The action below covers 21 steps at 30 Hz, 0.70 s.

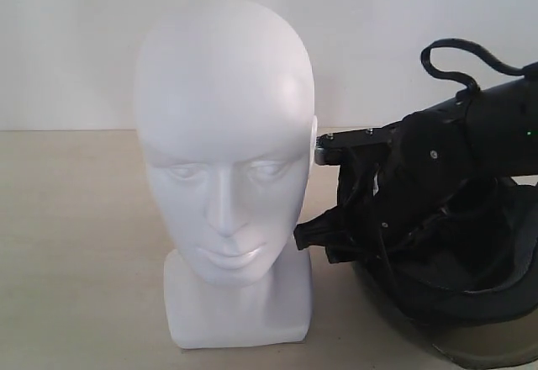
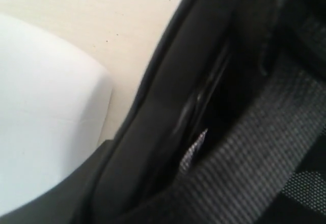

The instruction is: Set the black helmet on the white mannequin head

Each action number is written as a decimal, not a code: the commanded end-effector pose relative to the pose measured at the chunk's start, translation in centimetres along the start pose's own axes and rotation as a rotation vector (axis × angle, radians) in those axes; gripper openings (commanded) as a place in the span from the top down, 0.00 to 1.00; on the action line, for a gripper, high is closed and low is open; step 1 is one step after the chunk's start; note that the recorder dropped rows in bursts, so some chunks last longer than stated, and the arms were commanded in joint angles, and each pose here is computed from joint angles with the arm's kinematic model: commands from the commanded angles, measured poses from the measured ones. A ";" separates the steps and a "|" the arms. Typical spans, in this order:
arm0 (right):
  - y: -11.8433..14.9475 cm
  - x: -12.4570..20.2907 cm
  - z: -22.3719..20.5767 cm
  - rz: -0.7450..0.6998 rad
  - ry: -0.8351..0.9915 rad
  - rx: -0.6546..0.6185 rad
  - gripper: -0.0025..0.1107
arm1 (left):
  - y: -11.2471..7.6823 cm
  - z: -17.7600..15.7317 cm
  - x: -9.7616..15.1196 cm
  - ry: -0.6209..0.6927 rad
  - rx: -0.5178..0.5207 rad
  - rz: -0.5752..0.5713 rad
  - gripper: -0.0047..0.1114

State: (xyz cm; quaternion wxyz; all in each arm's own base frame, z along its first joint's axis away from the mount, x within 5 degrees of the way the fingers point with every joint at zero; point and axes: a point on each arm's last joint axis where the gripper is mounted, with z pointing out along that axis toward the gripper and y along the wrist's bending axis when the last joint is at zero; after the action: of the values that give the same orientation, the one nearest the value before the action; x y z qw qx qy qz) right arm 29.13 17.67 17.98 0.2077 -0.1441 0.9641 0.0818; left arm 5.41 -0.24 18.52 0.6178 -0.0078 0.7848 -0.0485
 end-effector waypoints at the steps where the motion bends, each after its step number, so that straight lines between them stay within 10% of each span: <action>1: -0.3 0.3 -1.5 0.039 0.023 0.004 0.98 | 0.0 0.0 0.1 -0.002 -0.003 0.005 0.92; 21: -0.2 0.0 -8.2 0.158 -0.085 -0.083 0.98 | 0.0 0.0 0.1 -0.002 -0.003 0.005 0.92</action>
State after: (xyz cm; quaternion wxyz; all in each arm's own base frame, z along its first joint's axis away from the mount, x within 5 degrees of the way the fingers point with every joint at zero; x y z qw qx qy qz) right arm 26.38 15.87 23.99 0.2150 -0.0781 0.9653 0.1263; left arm 5.41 -0.24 18.52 0.6178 -0.0078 0.7848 -0.0485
